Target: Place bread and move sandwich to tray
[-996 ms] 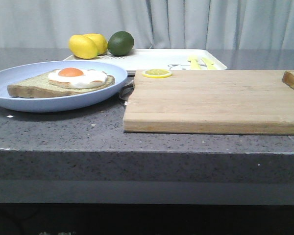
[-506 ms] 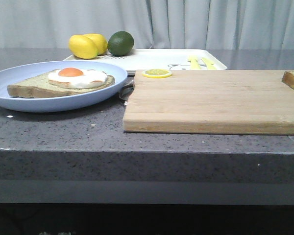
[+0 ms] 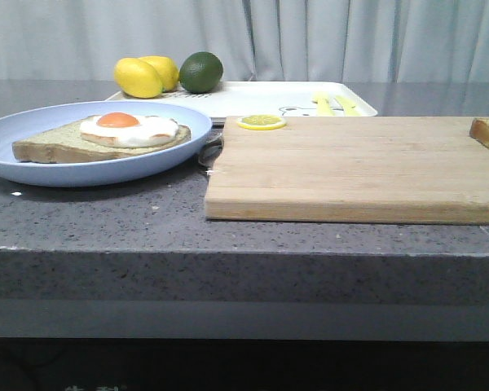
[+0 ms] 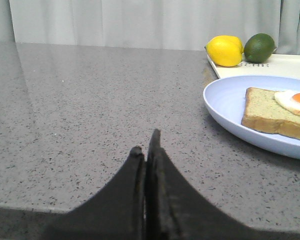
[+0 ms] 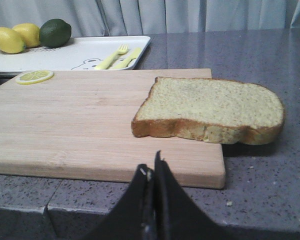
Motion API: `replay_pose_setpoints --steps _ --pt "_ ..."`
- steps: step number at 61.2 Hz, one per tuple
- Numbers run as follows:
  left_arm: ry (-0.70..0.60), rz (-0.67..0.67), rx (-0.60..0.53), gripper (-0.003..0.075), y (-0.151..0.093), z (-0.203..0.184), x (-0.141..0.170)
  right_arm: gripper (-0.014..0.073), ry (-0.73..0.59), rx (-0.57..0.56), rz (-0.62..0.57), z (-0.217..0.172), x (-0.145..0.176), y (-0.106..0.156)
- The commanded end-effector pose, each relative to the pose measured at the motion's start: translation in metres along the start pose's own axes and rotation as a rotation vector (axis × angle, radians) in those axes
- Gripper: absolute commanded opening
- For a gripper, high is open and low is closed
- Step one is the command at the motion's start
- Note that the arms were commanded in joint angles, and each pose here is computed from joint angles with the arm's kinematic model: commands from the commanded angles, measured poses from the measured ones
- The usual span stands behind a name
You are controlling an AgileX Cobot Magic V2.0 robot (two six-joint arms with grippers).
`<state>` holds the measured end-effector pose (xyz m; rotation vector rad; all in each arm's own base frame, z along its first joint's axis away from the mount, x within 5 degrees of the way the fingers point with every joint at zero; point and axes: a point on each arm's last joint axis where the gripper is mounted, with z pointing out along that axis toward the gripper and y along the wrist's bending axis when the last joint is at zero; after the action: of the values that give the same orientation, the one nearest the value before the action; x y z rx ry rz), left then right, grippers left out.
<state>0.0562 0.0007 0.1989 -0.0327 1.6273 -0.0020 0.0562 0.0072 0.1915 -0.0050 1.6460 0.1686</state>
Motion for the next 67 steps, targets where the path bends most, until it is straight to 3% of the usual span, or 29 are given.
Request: replay_pose_setpoints --steps 1,24,40,54,67 --pt "-0.112 -0.009 -0.005 -0.002 0.0 -0.002 -0.009 -0.0059 -0.098 0.008 0.001 -0.002 -0.009 0.0" --pt "-0.133 -0.011 -0.005 -0.002 0.001 -0.002 -0.011 -0.0059 -0.108 0.009 0.001 -0.002 -0.01 -0.001" --pt "-0.251 -0.014 -0.012 -0.002 0.001 -0.005 -0.022 -0.0059 -0.236 0.015 0.002 -0.004 -0.022 -0.001" --pt "-0.49 -0.015 -0.025 -0.002 0.002 -0.013 -0.043 -0.0059 -0.33 0.006 0.002 -0.013 -0.051 0.002" --pt "-0.537 -0.089 -0.024 -0.002 0.004 -0.018 -0.075 -0.0059 -0.348 -0.015 -0.001 -0.026 -0.096 0.009"
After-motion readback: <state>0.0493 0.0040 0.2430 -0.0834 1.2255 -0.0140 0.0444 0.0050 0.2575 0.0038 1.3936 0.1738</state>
